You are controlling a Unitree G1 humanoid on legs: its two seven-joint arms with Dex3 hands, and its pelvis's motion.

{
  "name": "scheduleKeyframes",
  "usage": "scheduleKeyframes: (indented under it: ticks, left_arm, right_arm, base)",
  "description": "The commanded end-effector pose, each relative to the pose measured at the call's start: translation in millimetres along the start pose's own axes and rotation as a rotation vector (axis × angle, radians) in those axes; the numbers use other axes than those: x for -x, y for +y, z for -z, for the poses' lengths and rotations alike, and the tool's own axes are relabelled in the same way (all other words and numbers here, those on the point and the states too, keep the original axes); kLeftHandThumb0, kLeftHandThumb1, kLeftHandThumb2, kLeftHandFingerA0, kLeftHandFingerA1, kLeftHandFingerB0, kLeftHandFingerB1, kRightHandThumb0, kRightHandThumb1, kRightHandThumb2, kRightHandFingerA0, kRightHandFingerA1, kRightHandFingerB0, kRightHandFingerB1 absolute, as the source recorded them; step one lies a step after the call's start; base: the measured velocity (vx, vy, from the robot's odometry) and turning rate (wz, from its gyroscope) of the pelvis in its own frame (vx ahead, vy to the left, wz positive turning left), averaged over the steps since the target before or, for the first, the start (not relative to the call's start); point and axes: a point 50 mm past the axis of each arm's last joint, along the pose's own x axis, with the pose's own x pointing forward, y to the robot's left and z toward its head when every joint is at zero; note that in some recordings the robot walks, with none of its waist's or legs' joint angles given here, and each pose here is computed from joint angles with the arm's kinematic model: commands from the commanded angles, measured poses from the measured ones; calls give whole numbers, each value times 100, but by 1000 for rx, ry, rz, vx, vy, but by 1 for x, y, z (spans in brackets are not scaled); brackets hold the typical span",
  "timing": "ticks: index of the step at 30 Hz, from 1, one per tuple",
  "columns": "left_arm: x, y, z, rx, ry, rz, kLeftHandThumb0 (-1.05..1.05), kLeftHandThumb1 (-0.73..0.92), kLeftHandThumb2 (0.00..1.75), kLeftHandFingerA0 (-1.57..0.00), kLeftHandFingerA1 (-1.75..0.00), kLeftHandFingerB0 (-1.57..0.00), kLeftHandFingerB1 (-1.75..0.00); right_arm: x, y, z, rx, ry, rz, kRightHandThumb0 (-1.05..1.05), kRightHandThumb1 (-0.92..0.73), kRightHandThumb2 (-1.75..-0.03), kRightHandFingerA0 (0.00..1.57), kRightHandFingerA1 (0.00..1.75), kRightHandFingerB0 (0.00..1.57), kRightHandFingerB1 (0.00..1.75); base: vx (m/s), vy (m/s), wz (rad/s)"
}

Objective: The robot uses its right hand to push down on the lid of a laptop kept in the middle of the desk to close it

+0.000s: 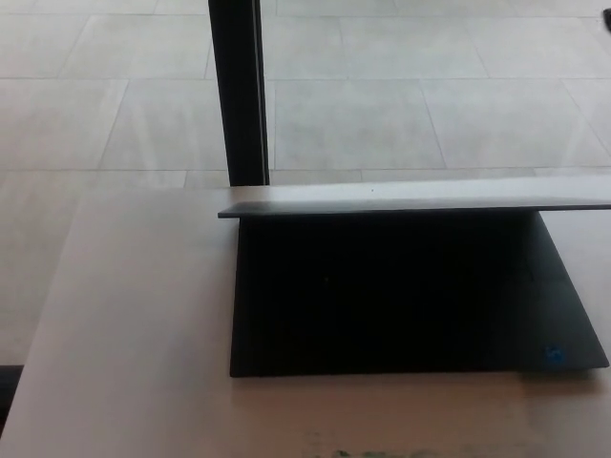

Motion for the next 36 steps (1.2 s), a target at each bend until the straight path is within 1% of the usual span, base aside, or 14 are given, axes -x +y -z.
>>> scheduleKeyframes:
  ticks: [1, 4, 6, 11, 16, 19, 22, 23, 24, 25, 28, 31, 32, 36]
  left_arm:
    - [1, 8, -17, -15, -55, -3, -83, 90, 67, -42, -47, -29, -33]
    - [1, 8, -16, -8, -50, -4, -84, 89, 67, -42, -47, -29, -32]
    - [1, 9, -17, -8, -51, -3, -82, 91, 68, -41, -47, -28, -32]
    - [2, 9, -17, -20, -55, -4, -84, 91, 68, -41, -46, -28, -32]
    - [1, 9, -19, -18, -62, 4, -84, 90, 67, -41, -47, -28, -32]
    - [1, 9, -21, -15, -64, 0, -84, 90, 67, -41, -48, -28, -32]
    - [0, 8, -25, -15, -78, 11, -83, 92, 68, -39, -47, -27, -32]
    - [0, 8, -25, -31, -74, 6, -85, 90, 67, -40, -47, -28, -33]
    - [0, 8, -25, -31, -74, 6, -85, 90, 67, -40, -47, -28, -33]
    - [0, 9, -26, -44, -76, 11, -84, 92, 68, -40, -45, -28, -32]
    - [-1, 8, -27, -28, -74, 6, -84, 90, 68, -41, -44, -31, -32]
    - [-4, 5, -32, -24, -83, 8, -84, 91, 68, -40, -45, -29, -32]
    - [-3, 6, -32, -37, -84, 10, -84, 92, 68, -40, -43, -28, -32]
    - [-2, 6, -30, -62, -82, 25, -86, 92, 70, -38, -45, -28, -32]
  right_arm:
    - [0, 58, 16, 441, 34, -397, -99, -91, -80, 6, 43, 19, 34]
    - [5, 73, 26, 505, 41, -461, -95, -92, -81, 5, 46, 21, 34]
    - [8, 84, 35, 536, 53, -490, -94, -91, -79, 10, 49, 25, 34]
    - [10, 96, 41, 580, 60, -523, -92, -91, -78, 13, 54, 25, 37]
    - [11, 106, 43, 628, 60, -562, -88, -92, -75, 17, 51, 28, 36]
    - [20, 113, 53, 648, 79, -600, -84, -92, -73, 18, 50, 28, 35]
    - [32, 120, 68, 652, 116, -634, -86, -92, -75, 17, 53, 27, 37]
    - [44, 126, 81, 639, 157, -670, -86, -92, -75, 17, 52, 26, 37]
    - [44, 126, 81, 641, 156, -670, -86, -92, -75, 17, 52, 26, 37]
    - [62, 134, 97, 620, 203, -715, -86, -92, -75, 17, 50, 27, 37]
    - [74, 139, 105, 608, 223, -737, -88, -92, -75, 19, 50, 28, 36]
    - [87, 146, 114, 604, 243, -761, -90, -92, -76, 16, 51, 27, 38]
    - [96, 150, 118, 594, 247, -776, -88, -92, -76, 22, 51, 26, 36]
    - [109, 156, 124, 592, 249, -800, -90, -92, -74, 22, 56, 23, 37]
  base:
    - [0, 0, 0]
    - [0, 0, 0]
    - [0, 0, 0]
    - [0, 0, 0]
    - [0, 0, 0]
    - [0, 0, 0]
    - [0, 0, 0]
    - [0, 0, 0]
    - [0, 0, 0]
    - [0, 0, 0]
    - [0, 0, 0]
    - [-2, -5, 4]
    - [0, 0, 0]
    - [0, 0, 0]
